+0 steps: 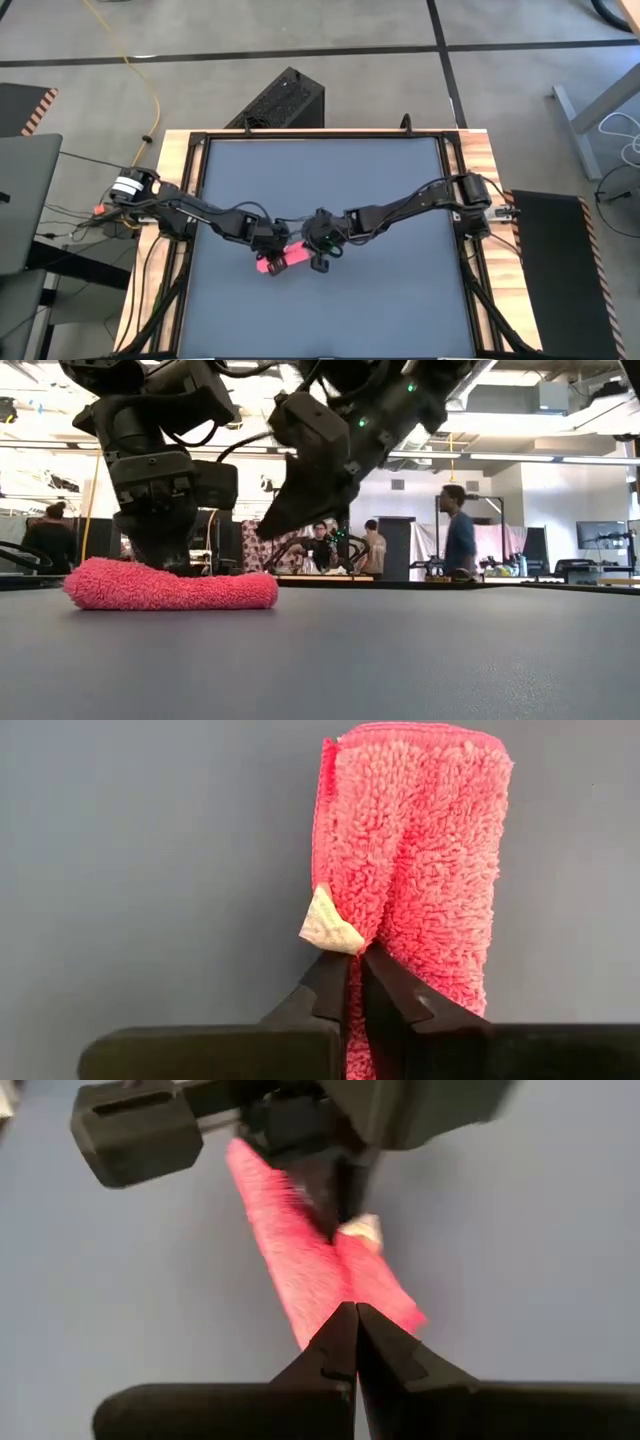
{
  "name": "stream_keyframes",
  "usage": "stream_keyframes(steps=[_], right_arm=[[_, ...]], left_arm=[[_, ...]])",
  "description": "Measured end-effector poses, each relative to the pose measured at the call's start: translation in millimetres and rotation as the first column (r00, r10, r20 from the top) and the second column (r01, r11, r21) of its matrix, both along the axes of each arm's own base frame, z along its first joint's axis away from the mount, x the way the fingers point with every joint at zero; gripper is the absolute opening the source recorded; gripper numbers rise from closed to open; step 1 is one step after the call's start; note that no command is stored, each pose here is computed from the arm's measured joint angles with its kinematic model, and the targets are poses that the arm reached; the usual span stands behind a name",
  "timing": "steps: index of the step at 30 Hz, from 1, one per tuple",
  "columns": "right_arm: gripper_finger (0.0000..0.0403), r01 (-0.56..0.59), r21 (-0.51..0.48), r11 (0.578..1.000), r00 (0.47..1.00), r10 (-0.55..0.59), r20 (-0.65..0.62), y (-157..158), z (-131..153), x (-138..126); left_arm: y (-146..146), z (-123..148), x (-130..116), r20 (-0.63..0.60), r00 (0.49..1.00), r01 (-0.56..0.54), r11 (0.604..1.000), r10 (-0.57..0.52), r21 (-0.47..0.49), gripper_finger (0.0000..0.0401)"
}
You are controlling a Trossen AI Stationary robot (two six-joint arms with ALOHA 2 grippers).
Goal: Roll towel
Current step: Roll the red towel
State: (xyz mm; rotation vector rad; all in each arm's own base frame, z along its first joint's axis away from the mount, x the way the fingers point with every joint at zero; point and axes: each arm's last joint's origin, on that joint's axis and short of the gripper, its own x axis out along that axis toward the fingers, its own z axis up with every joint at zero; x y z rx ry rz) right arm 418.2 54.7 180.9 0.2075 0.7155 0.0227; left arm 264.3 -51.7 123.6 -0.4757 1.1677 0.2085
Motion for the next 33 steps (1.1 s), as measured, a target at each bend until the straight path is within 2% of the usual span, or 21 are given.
stream_keyframes(steps=[4, 8, 11, 15, 17, 19, 22, 25, 28, 33], right_arm=[[0.0028, 0.039, -0.084, 0.996, 0.999, -0.041, -0.016, 10, 18, -13], [0.0029, 0.056, -0.147, 0.988, 0.998, -0.057, -0.007, 22, 27, -34], [0.0028, 0.078, -0.117, 0.99, 0.996, -0.073, 0.045, 19, 25, -56], [0.0027, 0.117, -0.033, 0.993, 0.983, -0.111, 0.148, 11, 16, -87], [0.0027, 0.109, 0.016, 0.994, 0.973, -0.111, 0.201, 10, 14, -100], [0.0027, 0.101, 0.05, 0.994, 0.961, -0.11, 0.252, 12, 15, -110], [0.0027, 0.078, 0.061, 0.995, 0.957, -0.092, 0.276, 16, 16, -120], [0.0027, 0.052, 0.059, 0.997, 0.957, -0.066, 0.284, 22, 18, -125], [0.0027, 0.023, 0.053, 0.998, 0.956, -0.037, 0.29, 30, 19, -127], [0.0027, -0.009, 0.053, 0.999, 0.959, -0.007, 0.283, 39, 17, -129]], left_arm=[[0, 7, -8, -0.04, 0.99, -0.136, 0.989, 0.134, -0.055, 0.0002], [-7, 8, -30, -0.113, 0.964, -0.248, 0.967, 0.24, -0.064, 0.0001], [-16, 9, -48, -0.131, 0.938, -0.332, 0.942, 0.322, -0.058, 0.0001], [-28, 12, -73, -0.107, 0.876, -0.478, 0.875, 0.469, -0.076, 0.0], [-35, 13, -85, -0.088, 0.829, -0.559, 0.824, 0.552, -0.092, 0.0], [-41, 11, -98, -0.086, 0.76, -0.65, 0.752, 0.644, -0.11, 0.0], [-51, 8, -116, -0.084, 0.643, -0.764, 0.629, 0.761, -0.146, 0.0], [-63, 5, -131, -0.074, 0.553, -0.824, 0.532, 0.83, -0.193, 0.0], [-69, 7, -131, -0.091, 0.559, -0.821, 0.534, 0.824, -0.203, 0.0], [-83, 18, -116, -0.07, 0.553, -0.817, 0.523, 0.831, -0.242, 0.0]])
